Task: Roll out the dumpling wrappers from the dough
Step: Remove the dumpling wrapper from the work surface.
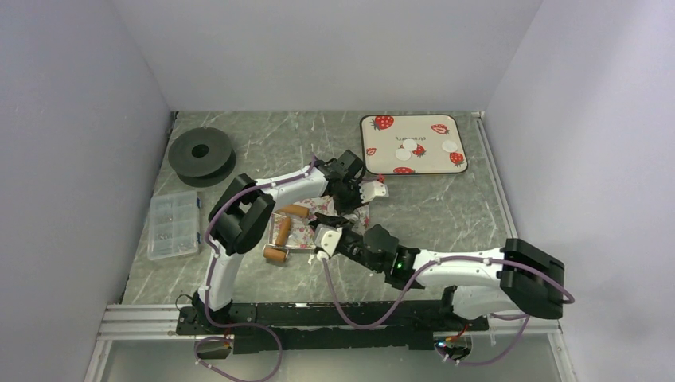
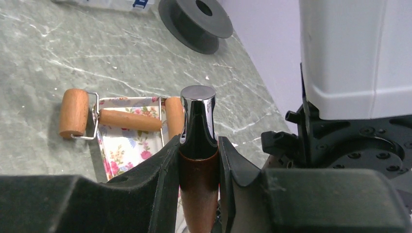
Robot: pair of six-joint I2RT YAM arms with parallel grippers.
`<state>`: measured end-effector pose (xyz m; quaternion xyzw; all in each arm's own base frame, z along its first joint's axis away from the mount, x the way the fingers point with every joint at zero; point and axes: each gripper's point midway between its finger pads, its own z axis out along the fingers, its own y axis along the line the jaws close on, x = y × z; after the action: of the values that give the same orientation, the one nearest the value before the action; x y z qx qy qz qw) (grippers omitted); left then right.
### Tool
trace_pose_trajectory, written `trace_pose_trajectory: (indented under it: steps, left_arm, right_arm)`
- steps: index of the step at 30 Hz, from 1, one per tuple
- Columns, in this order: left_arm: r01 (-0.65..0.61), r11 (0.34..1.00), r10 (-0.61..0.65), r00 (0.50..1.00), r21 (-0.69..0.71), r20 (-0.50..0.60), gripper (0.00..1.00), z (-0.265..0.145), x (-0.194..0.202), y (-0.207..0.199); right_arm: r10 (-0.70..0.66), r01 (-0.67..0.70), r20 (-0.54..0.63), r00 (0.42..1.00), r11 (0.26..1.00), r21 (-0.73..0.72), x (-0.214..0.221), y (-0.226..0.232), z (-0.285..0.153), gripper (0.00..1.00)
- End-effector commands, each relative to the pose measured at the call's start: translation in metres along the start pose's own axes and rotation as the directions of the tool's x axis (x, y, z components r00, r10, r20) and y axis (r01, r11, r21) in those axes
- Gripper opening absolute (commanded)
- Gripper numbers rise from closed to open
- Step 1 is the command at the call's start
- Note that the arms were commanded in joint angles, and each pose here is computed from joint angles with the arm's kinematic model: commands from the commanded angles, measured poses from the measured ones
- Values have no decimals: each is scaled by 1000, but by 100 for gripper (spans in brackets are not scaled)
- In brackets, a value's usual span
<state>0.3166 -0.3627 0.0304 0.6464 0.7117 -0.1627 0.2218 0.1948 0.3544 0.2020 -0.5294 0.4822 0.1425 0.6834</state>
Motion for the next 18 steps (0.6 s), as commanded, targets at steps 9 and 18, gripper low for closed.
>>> trace_pose_trajectory:
  steps: [9, 18]
  left_arm:
    - [27, 994, -19, 997, 107, -76, 0, 22, 25, -28]
    - [29, 993, -20, 997, 113, -76, 0, 22, 25, -29]
  right_arm:
    - [-185, 177, 79, 980, 980, 94, -26, -5, 27, 0]
    - [-263, 260, 15, 965, 960, 100, -6, 9, 34, 0]
